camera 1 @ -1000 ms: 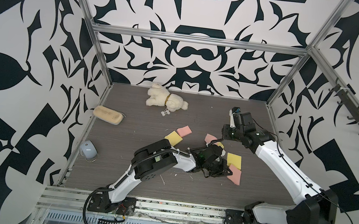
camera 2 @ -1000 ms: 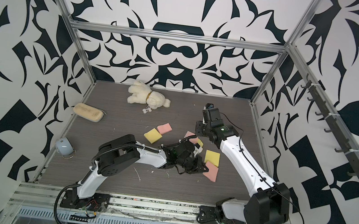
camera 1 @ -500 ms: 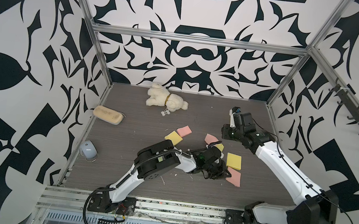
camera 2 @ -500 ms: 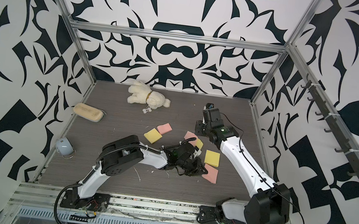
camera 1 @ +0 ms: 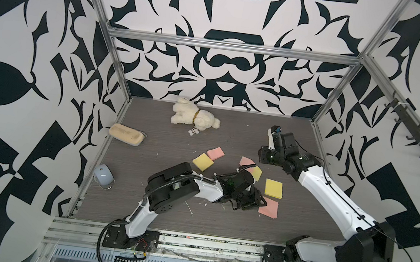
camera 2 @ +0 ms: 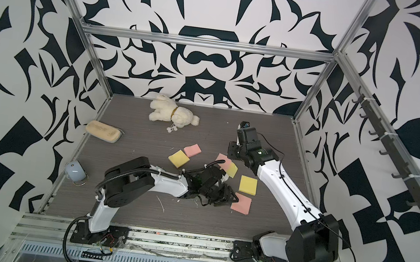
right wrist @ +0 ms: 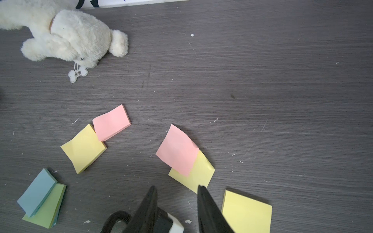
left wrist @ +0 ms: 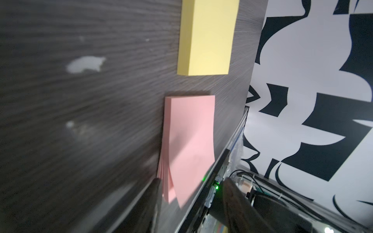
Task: Tear off pages from different memo pads
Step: Place the memo pad at the center of the board, then move the memo pad to the center of the board.
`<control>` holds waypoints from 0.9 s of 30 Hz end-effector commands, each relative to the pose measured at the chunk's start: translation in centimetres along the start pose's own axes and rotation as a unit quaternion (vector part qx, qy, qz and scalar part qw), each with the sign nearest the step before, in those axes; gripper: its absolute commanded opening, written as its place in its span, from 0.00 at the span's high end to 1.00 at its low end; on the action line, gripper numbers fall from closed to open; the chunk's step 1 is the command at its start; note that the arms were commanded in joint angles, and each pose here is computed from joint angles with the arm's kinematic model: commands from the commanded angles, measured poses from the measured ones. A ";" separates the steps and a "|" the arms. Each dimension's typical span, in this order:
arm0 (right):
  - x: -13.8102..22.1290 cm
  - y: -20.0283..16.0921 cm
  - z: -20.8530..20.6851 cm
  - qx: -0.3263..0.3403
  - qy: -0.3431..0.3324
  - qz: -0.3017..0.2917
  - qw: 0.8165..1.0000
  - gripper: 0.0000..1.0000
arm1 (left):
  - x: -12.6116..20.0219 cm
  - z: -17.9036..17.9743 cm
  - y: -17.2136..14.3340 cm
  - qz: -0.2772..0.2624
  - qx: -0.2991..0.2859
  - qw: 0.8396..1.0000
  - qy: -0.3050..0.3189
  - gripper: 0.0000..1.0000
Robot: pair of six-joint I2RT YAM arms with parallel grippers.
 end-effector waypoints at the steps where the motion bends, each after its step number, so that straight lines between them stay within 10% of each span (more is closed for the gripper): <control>1: -0.4 -0.1 0.1 0.002 0.006 -0.005 1.000 0.63 | 2.7 -0.6 0.0 -0.019 -0.038 0.999 0.028 0.39; 12: -2.1 -2.3 1.8 -0.006 0.033 0.042 0.999 0.63 | 12.6 0.7 -0.3 -0.052 -0.110 0.979 0.164 0.36; 27: -9.1 -7.3 9.7 0.032 0.059 0.135 0.989 0.63 | 27.0 9.5 3.0 -0.188 -0.011 0.942 0.277 0.33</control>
Point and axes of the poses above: each gripper's point midway between its finger pads, its own x axis back along the fingers, its own z axis along the line the jaws close on, y = z × x, the point moved 10 cm from there along x, back along the fingers, and after that the axes turned 14 degrees about -x, right-handed, at the moved point
